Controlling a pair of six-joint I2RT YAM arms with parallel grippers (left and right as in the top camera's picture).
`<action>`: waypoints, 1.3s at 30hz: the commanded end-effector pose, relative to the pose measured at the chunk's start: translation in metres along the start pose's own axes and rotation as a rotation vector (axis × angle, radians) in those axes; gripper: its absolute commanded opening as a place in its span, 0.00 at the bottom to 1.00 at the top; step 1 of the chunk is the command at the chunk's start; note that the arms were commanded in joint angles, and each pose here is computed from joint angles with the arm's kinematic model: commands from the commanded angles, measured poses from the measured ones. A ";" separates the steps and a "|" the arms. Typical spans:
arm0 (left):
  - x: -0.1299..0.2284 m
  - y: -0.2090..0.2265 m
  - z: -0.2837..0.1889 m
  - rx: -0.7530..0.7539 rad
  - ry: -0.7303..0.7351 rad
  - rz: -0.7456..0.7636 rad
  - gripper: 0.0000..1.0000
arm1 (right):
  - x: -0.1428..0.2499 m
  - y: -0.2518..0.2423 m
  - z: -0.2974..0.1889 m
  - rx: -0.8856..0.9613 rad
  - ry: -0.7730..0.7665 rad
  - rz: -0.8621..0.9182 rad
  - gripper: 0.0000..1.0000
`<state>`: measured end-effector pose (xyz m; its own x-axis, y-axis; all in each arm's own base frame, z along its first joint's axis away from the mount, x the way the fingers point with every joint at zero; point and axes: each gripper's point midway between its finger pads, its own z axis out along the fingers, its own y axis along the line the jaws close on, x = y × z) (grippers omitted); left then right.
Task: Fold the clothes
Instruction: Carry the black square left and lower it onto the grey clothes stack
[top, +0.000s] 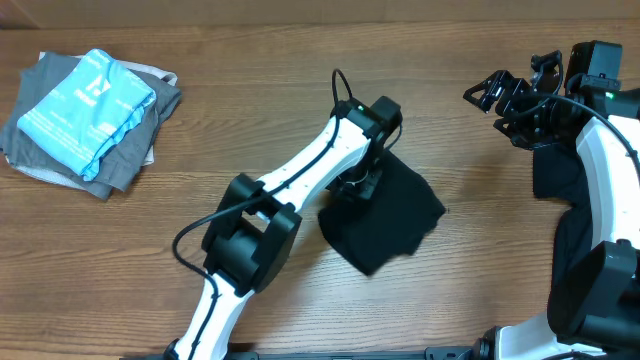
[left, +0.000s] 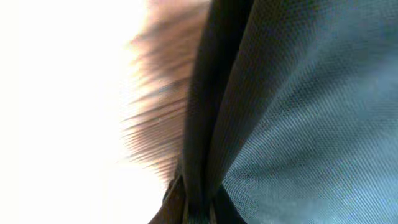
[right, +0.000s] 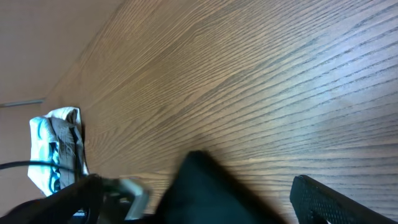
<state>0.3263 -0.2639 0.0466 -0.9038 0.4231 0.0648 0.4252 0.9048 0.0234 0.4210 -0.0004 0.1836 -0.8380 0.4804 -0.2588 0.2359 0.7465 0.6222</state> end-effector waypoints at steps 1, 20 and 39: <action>-0.011 0.048 -0.055 -0.175 -0.149 -0.071 0.04 | -0.003 0.004 -0.003 -0.006 -0.013 -0.018 1.00; 0.012 0.201 -0.104 -0.459 -0.173 -0.372 0.04 | -0.003 0.004 -0.003 -0.006 -0.013 -0.018 1.00; 0.028 0.321 -0.187 -0.565 -0.311 -0.521 0.04 | -0.003 0.004 -0.003 -0.006 -0.013 -0.018 1.00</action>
<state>0.4456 0.0069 0.2031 -0.9561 0.0236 -0.2919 -0.1202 0.8773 0.4647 0.4210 -0.0004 0.1836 -0.8380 0.4804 -0.2588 0.2359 0.7465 0.6222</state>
